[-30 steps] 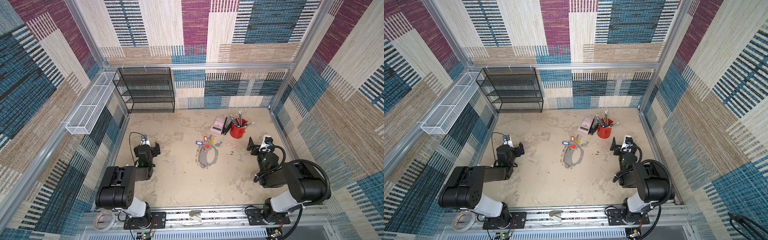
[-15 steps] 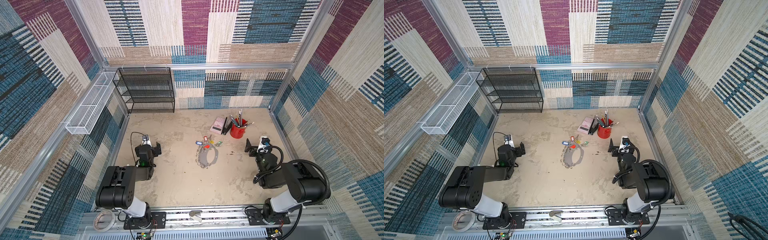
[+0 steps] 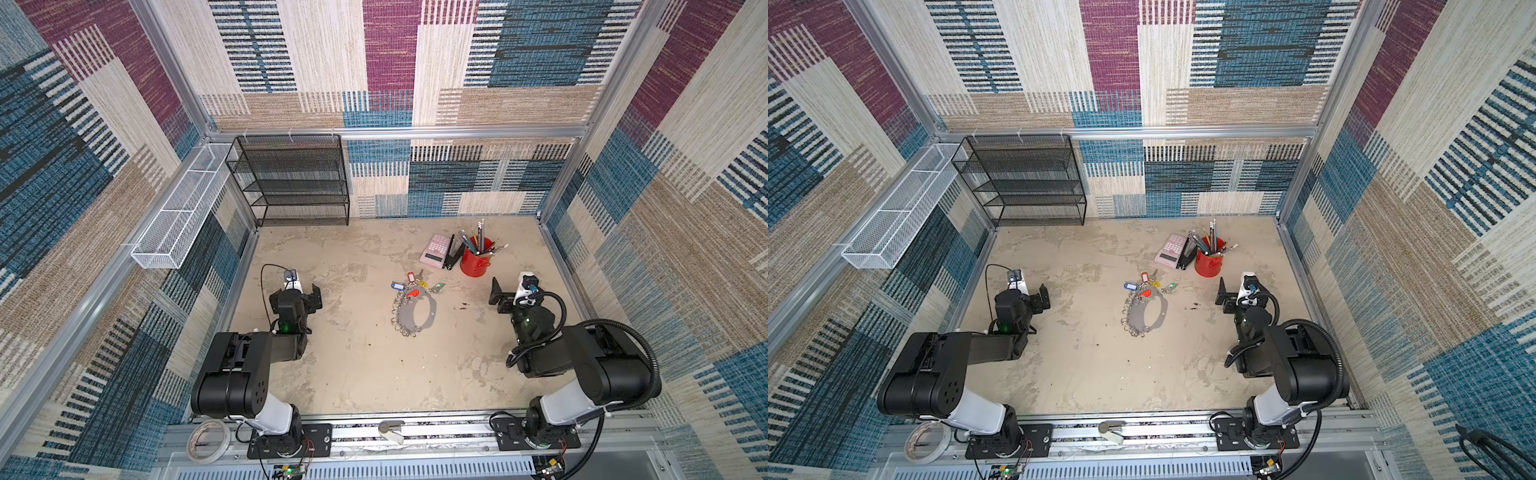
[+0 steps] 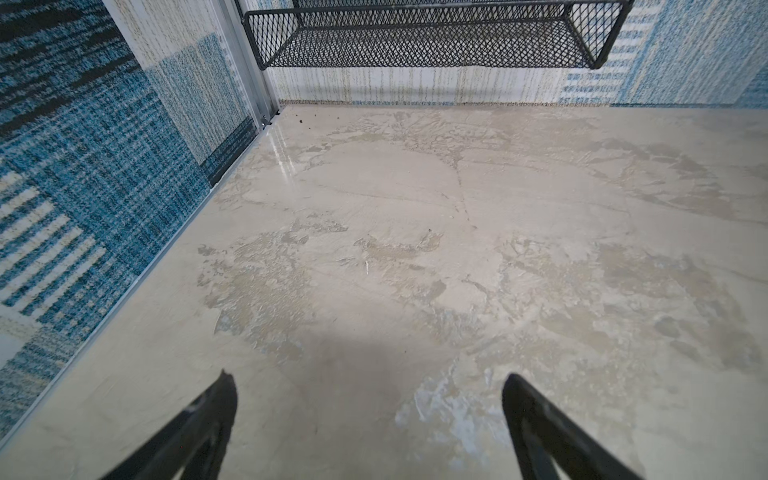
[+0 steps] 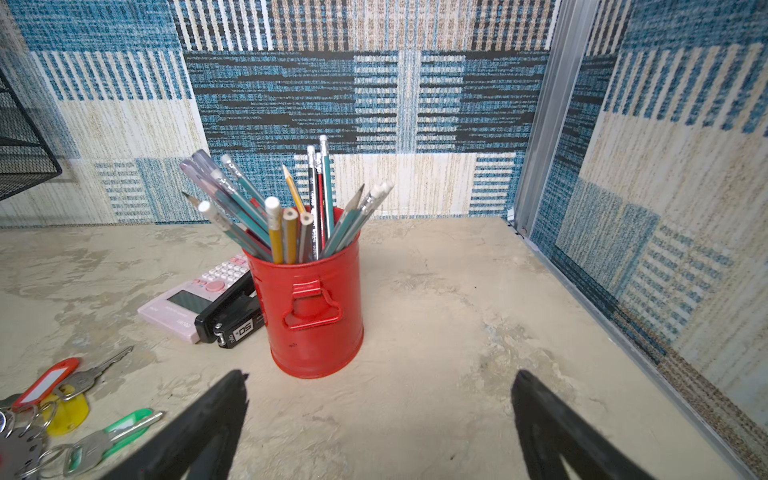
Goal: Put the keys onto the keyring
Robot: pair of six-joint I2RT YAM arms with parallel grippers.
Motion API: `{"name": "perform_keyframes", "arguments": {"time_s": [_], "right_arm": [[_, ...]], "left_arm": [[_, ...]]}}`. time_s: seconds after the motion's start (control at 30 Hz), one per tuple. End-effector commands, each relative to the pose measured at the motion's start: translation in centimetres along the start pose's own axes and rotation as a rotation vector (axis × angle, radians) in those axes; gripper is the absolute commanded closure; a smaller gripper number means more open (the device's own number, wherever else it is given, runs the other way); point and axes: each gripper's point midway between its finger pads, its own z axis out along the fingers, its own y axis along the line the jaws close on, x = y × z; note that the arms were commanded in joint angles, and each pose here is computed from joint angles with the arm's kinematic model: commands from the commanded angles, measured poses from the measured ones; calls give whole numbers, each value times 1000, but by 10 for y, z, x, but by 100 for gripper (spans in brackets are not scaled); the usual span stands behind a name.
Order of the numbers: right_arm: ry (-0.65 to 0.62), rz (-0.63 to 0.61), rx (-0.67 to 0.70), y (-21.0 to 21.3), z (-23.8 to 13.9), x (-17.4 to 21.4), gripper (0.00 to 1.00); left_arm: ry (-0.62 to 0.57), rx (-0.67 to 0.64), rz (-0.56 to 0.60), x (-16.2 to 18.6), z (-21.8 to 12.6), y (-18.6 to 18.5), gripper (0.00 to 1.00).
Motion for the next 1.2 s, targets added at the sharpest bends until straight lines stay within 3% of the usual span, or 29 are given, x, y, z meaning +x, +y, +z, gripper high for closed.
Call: {"name": "perform_keyframes", "arguments": {"time_s": [0.0,1.17], "right_arm": [[-39,-5,-7,1,0,-10,0],[-40,-4,-8,2,0,-10,0]], "left_arm": [[-16,6,2,-4,0,0,0],[-9,25,-11,-4,2,0,0]]}}
